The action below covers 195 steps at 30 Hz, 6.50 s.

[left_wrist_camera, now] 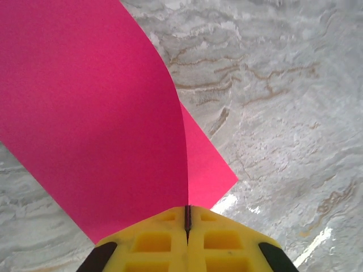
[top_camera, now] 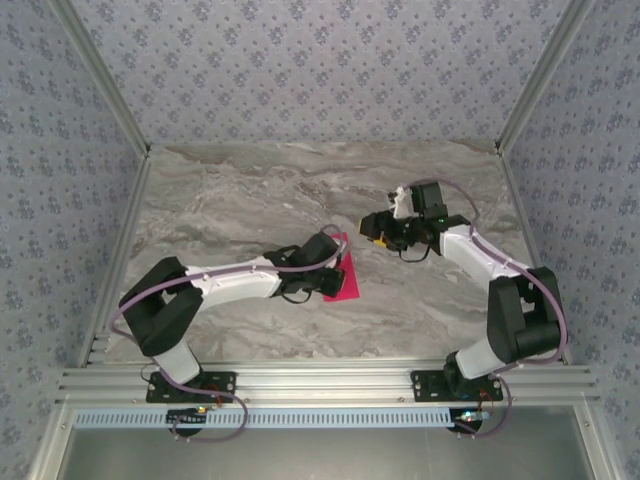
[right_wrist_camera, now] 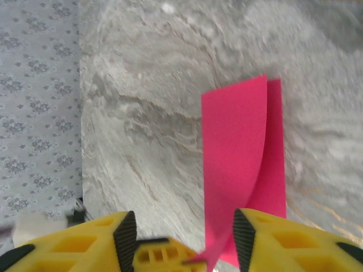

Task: Fold a paper plane with a square sheet of paper (fold left side to right side)
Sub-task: Fold the triangle a second time at the center of the table.

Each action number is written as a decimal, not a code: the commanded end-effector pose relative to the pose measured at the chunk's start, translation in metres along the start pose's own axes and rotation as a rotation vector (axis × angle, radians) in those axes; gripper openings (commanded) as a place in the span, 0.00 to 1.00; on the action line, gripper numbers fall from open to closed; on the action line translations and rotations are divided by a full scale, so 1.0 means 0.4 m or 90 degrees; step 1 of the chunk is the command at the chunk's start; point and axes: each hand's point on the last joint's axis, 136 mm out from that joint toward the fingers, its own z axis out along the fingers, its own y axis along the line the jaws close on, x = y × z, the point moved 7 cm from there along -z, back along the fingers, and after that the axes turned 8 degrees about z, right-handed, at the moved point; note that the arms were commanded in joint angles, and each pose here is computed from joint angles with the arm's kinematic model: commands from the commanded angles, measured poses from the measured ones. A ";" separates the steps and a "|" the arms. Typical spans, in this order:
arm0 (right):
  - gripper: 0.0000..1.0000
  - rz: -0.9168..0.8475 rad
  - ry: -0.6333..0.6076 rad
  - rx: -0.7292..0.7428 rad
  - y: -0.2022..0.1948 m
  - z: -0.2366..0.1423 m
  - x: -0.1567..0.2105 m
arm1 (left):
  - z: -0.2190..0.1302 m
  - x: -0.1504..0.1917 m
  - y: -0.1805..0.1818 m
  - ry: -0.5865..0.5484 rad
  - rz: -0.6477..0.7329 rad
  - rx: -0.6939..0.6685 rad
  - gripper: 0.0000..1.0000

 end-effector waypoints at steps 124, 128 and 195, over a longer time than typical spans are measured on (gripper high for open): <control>0.13 -0.008 0.098 0.063 -0.039 0.201 0.120 | 0.097 0.024 0.198 0.163 -0.030 0.075 0.04; 0.12 -0.007 0.110 0.062 -0.038 0.230 0.119 | 0.096 0.024 0.197 0.163 -0.030 0.076 0.03; 0.12 0.002 0.166 0.236 -0.165 0.271 0.149 | 0.013 0.003 0.032 0.103 -0.058 0.216 0.20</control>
